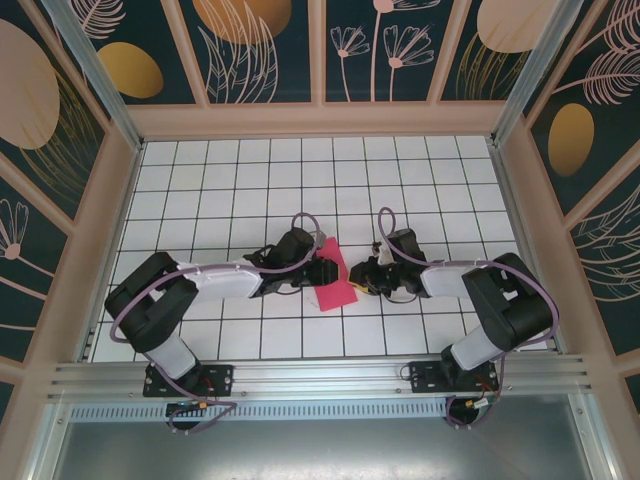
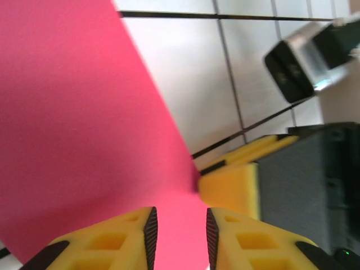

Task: Fold a paper plane with a square sheet of paper (pick it up from the middle)
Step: Third fold the triangle at the center of the table.

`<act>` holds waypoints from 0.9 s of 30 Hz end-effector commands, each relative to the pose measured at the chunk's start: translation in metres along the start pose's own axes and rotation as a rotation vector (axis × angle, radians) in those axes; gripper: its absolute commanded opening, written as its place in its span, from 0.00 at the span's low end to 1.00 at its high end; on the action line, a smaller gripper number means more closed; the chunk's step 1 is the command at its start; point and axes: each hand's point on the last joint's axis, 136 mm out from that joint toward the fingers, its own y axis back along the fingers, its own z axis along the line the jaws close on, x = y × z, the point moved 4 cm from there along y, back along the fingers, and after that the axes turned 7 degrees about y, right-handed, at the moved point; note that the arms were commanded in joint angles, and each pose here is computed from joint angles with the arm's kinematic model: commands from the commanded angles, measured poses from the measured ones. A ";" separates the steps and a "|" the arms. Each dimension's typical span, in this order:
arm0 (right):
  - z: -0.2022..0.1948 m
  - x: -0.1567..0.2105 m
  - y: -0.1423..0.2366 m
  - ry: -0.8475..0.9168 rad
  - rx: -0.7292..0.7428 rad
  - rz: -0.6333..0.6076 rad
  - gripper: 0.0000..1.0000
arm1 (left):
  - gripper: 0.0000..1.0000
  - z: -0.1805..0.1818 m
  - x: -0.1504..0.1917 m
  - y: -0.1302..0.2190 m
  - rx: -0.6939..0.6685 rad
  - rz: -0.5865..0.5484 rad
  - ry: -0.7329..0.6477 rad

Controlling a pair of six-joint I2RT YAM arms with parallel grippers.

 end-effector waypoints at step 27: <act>0.023 -0.007 -0.005 0.005 -0.031 -0.006 0.09 | 0.66 -0.020 0.063 -0.003 -0.389 0.000 -0.636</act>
